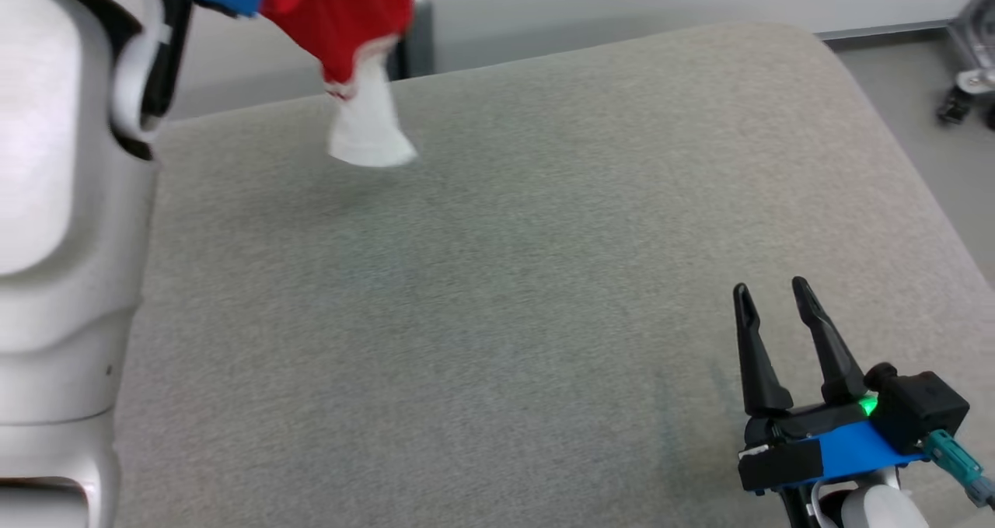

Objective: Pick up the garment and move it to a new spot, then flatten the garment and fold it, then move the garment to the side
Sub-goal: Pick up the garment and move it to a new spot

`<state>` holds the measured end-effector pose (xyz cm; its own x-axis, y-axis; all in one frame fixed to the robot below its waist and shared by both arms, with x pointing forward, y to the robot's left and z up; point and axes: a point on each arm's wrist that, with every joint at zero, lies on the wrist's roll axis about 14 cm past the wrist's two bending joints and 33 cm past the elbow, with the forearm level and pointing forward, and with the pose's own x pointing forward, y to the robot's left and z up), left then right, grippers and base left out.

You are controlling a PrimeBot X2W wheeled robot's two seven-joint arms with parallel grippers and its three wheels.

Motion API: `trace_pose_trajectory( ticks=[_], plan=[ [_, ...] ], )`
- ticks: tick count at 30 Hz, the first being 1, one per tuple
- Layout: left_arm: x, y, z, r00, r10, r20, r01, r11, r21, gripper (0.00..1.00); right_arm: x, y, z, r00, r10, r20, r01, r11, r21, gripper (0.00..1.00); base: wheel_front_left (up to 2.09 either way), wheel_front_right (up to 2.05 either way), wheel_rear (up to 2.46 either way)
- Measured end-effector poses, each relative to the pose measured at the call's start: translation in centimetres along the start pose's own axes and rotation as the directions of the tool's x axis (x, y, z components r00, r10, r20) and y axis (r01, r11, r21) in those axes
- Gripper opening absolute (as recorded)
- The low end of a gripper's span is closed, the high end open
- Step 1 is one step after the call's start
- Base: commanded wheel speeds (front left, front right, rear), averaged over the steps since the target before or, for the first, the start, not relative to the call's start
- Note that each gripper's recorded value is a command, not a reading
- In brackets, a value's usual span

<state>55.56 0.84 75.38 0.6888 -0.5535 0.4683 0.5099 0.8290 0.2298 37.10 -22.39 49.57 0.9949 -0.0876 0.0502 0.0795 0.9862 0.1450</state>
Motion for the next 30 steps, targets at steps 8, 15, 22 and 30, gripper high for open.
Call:
trace_pose_trajectory(
  ticks=[8, 15, 22, 30],
  plan=[
    [-1.1, -7.8, -6.7, 0.979, -0.149, -0.137, 0.129, 0.981, -0.144, 0.00, -1.3, -1.5, 0.6, 0.999, -0.051, 0.011, 0.051, 0.999, 0.010, 1.00, 0.00, 0.00, 0.00],
    [-8.0, -13.4, -15.4, 0.905, -0.236, -0.354, 0.135, 0.948, -0.289, 0.00, -0.9, -1.6, 0.7, 0.999, -0.052, 0.013, 0.052, 0.999, 0.008, 1.00, 0.00, 0.00, 0.00],
    [-16.0, -17.7, -20.7, 0.797, -0.315, -0.515, 0.122, 0.919, -0.375, 0.00, -0.5, -1.1, 0.3, 0.999, -0.037, 0.003, 0.037, 0.999, 0.013, 1.00, 0.00, 0.00, 0.00],
    [-19.5, -19.8, -20.9, 0.783, -0.323, -0.532, 0.087, 0.903, -0.421, 1.00, -0.1, 0.1, -0.2, 1.000, 0.000, -0.005, 0.000, 1.000, 0.027, 1.00, 0.00, 0.00, 0.00]
  ],
)
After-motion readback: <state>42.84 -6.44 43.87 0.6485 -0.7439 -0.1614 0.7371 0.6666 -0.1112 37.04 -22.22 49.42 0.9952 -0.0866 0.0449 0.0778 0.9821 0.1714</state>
